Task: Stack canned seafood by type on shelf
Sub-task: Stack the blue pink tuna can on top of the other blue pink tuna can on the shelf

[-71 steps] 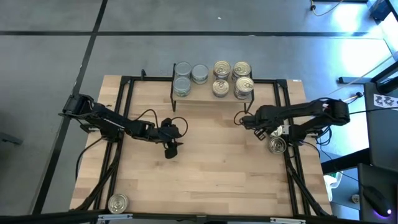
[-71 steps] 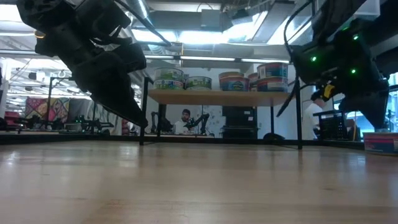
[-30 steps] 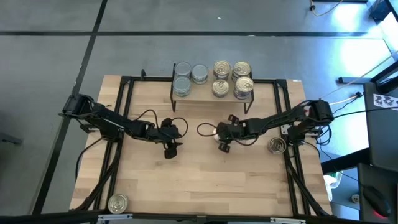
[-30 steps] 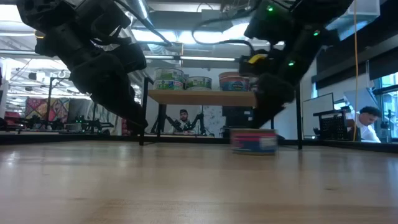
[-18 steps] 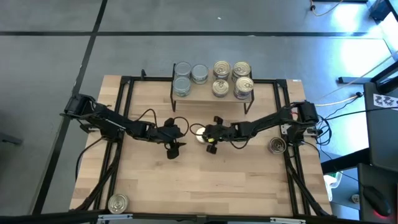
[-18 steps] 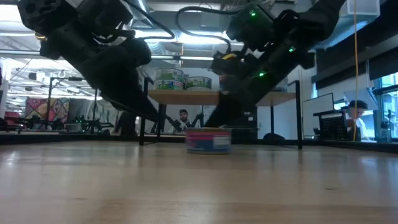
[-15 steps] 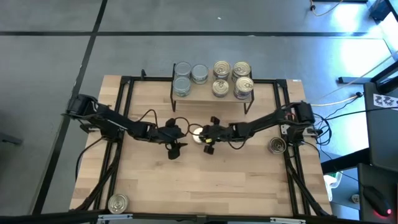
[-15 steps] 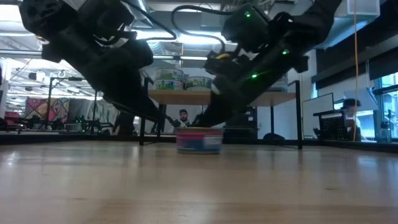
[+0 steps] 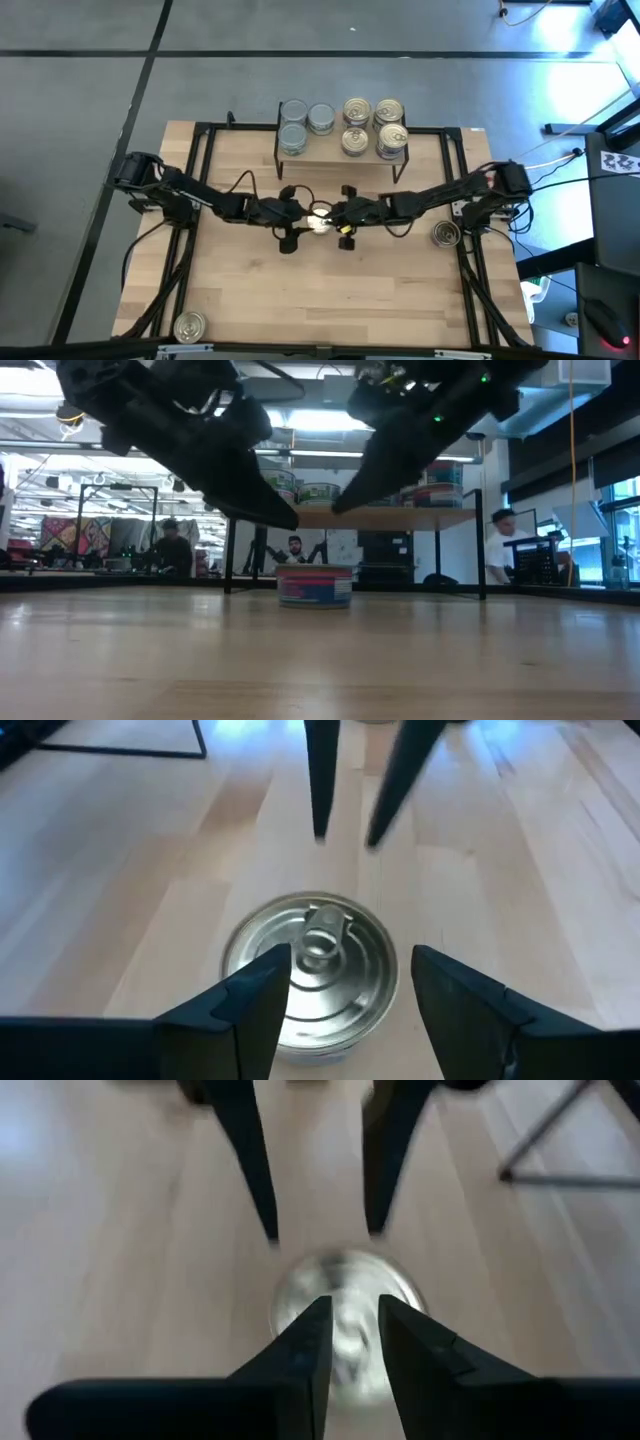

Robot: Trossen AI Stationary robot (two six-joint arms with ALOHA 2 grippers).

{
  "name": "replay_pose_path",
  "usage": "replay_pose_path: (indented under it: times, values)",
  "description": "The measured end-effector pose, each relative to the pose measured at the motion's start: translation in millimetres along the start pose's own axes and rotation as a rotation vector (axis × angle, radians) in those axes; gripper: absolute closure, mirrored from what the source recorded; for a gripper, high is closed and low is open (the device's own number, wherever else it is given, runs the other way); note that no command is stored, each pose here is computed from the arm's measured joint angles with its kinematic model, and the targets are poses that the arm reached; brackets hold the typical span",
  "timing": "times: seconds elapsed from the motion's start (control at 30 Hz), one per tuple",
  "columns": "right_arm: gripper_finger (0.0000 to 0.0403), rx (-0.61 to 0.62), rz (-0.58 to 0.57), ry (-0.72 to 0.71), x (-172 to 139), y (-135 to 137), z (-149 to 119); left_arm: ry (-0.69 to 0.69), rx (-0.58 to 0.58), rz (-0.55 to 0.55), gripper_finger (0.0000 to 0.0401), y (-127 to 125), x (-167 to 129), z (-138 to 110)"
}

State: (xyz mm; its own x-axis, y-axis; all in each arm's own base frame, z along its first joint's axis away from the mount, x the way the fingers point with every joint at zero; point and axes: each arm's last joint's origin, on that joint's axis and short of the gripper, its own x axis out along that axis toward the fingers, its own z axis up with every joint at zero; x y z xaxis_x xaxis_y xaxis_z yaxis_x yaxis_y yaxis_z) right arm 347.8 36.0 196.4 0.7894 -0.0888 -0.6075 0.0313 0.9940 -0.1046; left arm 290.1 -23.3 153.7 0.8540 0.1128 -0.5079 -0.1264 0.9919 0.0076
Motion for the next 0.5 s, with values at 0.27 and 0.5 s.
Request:
replay_pose_path:
  times: [0.27, 0.5]
  values:
    - [0.0316, 0.011, -0.013, 0.142, -18.8, -3.8, -7.9, 0.064, 0.004, -0.059, 0.0194, 14.4, 26.4, -7.6]
    - [0.0316, 0.012, -0.021, 0.132, -18.5, -4.1, -6.2, 0.070, 0.044, 0.015, 0.0194, 20.4, 46.1, -13.8]
